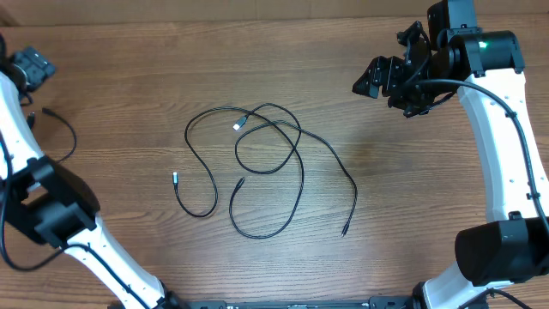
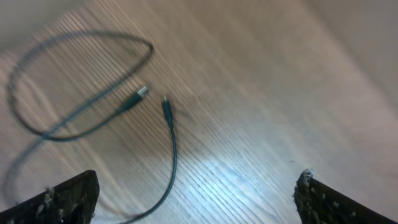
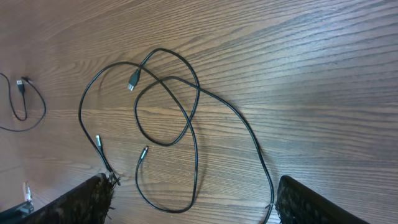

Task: Untangle cables

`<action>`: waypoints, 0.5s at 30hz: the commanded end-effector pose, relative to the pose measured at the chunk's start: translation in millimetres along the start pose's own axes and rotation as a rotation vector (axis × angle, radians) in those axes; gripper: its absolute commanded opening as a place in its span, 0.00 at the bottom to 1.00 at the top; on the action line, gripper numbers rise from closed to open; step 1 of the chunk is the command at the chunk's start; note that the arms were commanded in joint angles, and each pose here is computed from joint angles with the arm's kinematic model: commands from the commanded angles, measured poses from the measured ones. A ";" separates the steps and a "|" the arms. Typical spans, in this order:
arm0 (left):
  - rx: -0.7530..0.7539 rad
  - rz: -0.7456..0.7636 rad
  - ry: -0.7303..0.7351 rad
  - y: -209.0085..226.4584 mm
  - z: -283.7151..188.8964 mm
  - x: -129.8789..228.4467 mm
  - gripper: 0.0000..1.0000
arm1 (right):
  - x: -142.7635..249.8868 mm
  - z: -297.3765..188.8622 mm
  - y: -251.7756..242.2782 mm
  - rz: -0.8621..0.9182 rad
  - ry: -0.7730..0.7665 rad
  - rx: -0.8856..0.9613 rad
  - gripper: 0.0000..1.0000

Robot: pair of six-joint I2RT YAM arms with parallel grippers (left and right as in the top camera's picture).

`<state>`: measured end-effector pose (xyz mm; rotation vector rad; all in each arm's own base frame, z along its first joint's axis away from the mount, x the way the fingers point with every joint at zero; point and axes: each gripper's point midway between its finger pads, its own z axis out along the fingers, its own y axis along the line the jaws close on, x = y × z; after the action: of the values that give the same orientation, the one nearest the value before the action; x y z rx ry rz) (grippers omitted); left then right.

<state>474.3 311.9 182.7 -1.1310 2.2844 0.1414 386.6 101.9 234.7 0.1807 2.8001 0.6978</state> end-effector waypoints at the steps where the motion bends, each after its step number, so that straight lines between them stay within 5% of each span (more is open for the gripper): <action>1: 0.074 -0.005 -0.182 -9.7 -111.7 -37.1 1.00 | -0.8 2.6 -1.6 -0.002 -0.001 0.012 0.83; 8: 0.306 0.206 -0.135 -59.6 -219.2 13.7 0.91 | -4.1 2.6 -0.7 -0.008 -0.014 0.008 0.84; 15: 0.418 0.404 0.099 -109.2 -254.7 109.7 0.83 | -3.8 2.6 -0.8 -0.008 -0.014 0.009 0.84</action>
<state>386.6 117.5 368.0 -0.6025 2.3409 -0.1420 390.1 101.2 235.3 0.1761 2.7864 0.6892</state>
